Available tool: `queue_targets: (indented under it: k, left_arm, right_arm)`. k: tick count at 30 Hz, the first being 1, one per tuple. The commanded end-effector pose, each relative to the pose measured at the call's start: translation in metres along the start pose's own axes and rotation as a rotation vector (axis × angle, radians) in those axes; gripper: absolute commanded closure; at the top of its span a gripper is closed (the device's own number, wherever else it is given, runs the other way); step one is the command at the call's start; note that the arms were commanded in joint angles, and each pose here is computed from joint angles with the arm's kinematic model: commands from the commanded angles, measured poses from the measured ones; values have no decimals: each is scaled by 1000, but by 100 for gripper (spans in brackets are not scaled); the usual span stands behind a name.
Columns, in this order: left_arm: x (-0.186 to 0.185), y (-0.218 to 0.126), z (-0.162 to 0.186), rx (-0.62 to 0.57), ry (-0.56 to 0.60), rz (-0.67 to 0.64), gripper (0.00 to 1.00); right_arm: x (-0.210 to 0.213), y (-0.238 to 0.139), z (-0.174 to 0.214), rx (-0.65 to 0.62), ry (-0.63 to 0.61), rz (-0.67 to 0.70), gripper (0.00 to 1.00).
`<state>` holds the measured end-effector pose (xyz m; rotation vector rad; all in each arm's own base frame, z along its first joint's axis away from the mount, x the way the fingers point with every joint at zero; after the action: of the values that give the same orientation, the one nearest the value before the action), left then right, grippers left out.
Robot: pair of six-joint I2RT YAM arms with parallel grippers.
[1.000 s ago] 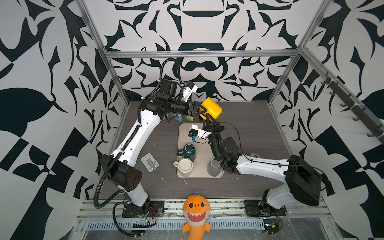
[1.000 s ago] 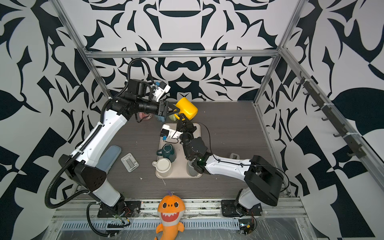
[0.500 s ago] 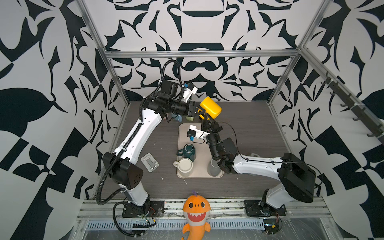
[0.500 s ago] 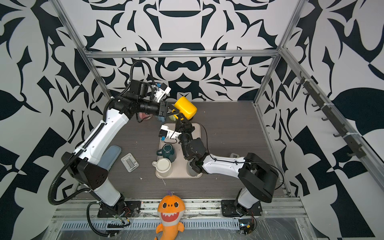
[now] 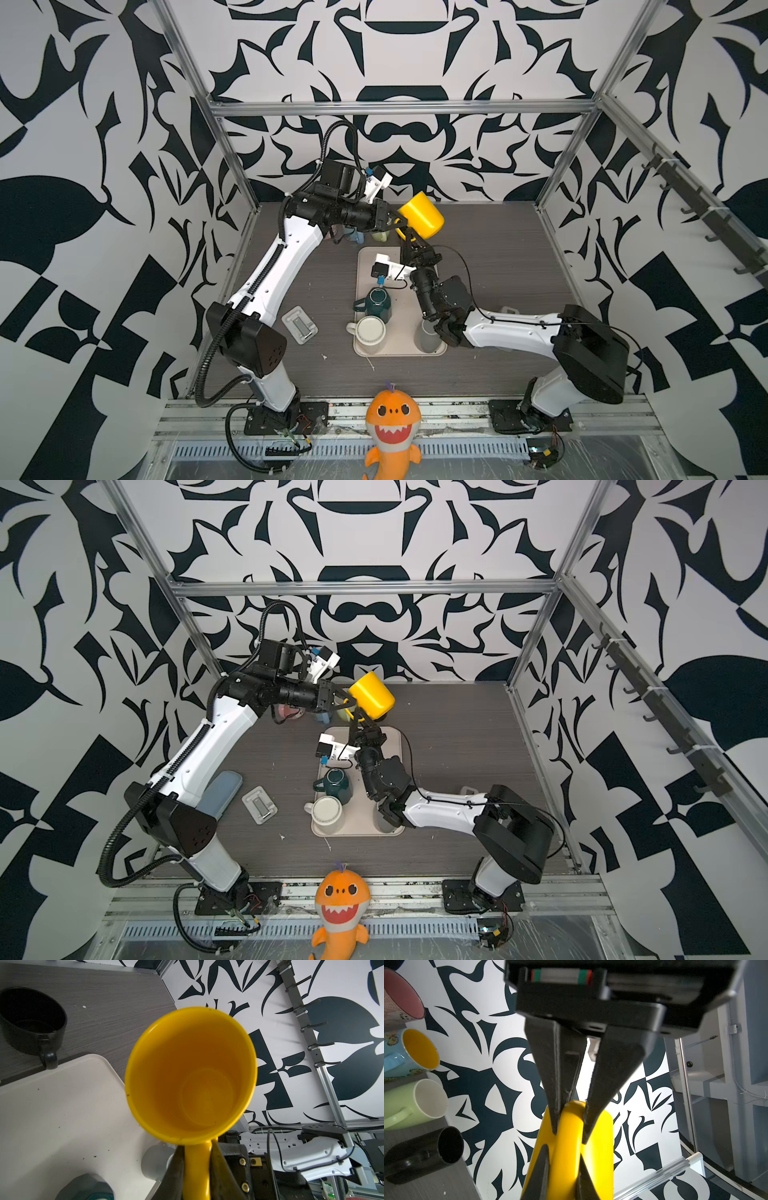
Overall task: Turn the mug right side up
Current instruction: 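Close the left gripper on the yellow mug's handle beside the right gripper, then open the right gripper and withdraw it while the left gripper holds the mug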
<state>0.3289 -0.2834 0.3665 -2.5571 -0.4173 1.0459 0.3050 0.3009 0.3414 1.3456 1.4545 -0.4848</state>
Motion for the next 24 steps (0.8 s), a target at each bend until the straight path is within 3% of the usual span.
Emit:
queue_targets:
  k: [1,6,14,19,24]
  left_arm:
    - [4,10,5,26,19,18,100]
    - [10,9,8,15,14,-18,100]
    - [17,7,5,-46,13,-66,100]
    - [21,7,1,-74,16,-92,100]
    - [25,5,-11,-137,29,-128,100]
  right_arm:
    - [-74,-1,-30,-128,182,206,100]
    - [-85,-1,-27,-107,227,227,100]
    - [-94,-4,-20,-76,288,241,59]
    - [-92,-5,-14,-45,296,239,43]
    - [-90,-14,-7,0,345,227,35]
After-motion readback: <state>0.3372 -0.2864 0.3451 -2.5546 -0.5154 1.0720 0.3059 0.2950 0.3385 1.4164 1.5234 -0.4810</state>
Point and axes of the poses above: each gripper's point midway between its finger pads, its own y axis out along the fingers, its own x axis along the line the jaws close on, z = x × y, the point moved 2 cm from there along -y, back along the fingers, and after that the axes turned 9 degrees about y, right-handed, at the moved point
